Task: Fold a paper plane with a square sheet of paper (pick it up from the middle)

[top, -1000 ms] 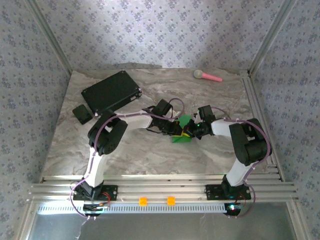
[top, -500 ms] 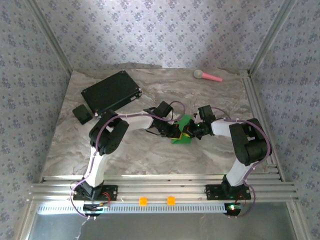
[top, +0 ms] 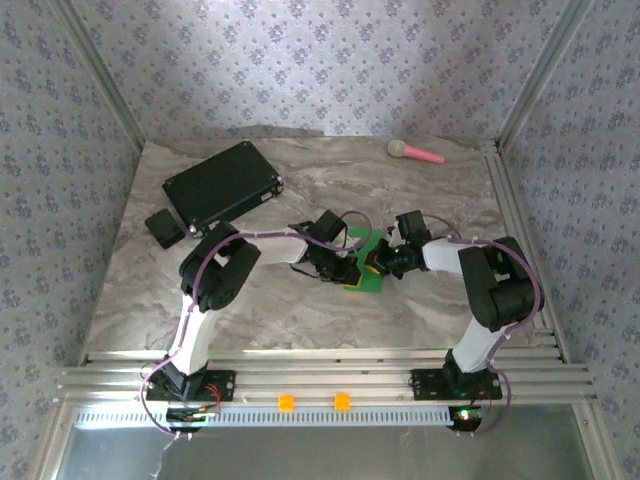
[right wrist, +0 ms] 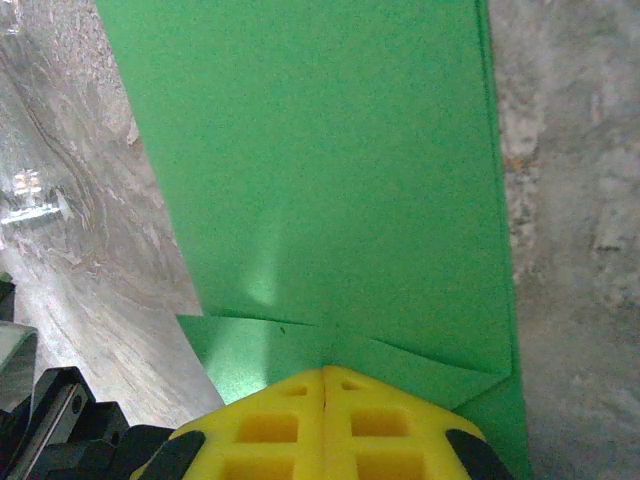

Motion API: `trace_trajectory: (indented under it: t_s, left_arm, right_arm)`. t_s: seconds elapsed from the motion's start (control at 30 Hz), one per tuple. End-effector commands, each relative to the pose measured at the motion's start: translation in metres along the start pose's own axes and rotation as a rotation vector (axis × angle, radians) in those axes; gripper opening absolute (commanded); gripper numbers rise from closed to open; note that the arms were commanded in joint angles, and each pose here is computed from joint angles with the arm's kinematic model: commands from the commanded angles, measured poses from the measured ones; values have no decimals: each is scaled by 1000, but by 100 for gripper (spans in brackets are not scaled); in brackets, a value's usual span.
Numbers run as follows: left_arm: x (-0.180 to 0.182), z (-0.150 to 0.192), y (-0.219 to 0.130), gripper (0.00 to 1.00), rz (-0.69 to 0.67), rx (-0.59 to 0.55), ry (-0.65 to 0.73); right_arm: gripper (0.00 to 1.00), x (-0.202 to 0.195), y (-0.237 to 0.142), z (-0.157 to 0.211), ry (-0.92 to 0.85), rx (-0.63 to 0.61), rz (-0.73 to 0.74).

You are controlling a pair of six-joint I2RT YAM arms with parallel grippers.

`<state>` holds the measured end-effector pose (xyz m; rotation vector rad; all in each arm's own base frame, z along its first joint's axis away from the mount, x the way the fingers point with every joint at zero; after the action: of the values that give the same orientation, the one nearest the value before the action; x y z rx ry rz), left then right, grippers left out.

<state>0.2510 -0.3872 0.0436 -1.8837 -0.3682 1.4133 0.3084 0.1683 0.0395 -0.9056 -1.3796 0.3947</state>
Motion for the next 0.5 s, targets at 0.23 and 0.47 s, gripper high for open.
trace_trajectory:
  t_s: [0.23, 0.47]
  left_arm:
    - [-21, 3, -14, 0, 21, -18, 34]
    - [-20, -18, -24, 0, 26, -84, 31]
  right_arm:
    - [0, -49, 5, 26, 84, 70, 179]
    - [0, -49, 4, 25, 82, 67, 179]
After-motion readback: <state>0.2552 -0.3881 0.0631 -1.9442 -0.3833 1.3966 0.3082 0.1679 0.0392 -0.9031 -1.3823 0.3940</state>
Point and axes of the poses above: each hand's point on the last joint's axis, 136 mm out from that joint toward the fingers, its own y axis out along the fingers, its own x axis along the line the jaws close on, z = x × y, the point moved 3 cm from there along -y, back along the fingers, and after that the axes turned 2 degrees about -y, right-handed, at the moved point
